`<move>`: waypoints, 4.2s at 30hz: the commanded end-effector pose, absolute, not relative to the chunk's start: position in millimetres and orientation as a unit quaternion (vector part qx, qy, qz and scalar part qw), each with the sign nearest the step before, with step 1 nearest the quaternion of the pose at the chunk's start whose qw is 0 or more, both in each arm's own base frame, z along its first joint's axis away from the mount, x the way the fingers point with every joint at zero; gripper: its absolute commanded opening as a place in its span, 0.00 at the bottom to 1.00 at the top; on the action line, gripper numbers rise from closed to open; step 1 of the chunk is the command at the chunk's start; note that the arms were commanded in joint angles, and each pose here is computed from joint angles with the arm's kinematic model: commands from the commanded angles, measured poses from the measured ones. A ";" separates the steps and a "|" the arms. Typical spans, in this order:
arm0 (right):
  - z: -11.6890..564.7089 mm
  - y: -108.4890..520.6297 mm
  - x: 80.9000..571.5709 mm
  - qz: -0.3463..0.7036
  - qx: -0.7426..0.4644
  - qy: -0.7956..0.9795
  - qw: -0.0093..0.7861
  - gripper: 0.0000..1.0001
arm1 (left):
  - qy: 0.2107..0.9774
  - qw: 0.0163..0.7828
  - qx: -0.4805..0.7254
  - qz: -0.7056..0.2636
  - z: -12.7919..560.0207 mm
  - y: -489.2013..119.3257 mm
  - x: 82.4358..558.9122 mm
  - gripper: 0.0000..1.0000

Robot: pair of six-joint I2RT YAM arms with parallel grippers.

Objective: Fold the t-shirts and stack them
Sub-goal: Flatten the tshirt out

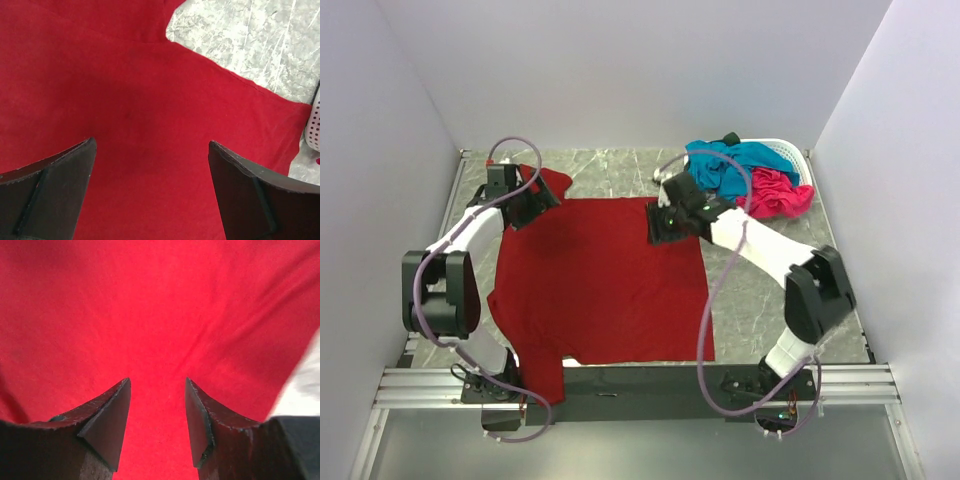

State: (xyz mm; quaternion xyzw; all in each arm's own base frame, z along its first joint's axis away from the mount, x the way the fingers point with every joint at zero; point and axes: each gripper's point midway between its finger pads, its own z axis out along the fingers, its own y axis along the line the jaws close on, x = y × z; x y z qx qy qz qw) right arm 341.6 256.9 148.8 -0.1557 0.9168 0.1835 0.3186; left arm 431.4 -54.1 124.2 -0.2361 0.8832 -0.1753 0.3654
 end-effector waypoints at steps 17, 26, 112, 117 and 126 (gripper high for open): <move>27.7 269.5 376.7 0.132 -0.103 0.966 0.198 0.51 | 0.898 0.269 -0.256 -0.237 35.3 -84.0 466.5 0.99; 13.8 261.5 421.7 0.146 -0.055 0.973 0.172 0.48 | 0.885 0.271 -0.283 -0.252 26.9 -87.4 513.0 0.99; 147.3 219.7 331.0 0.200 -0.033 0.937 0.283 0.49 | 0.845 0.330 -0.418 0.051 77.3 117.7 344.8 0.00; 134.7 217.3 328.1 0.192 -0.031 0.942 0.272 0.49 | 0.816 0.382 -0.428 0.077 117.4 131.7 329.0 0.00; 117.3 217.3 326.9 0.182 -0.038 0.950 0.250 0.49 | 0.807 0.365 -0.451 0.105 103.2 141.8 278.7 0.00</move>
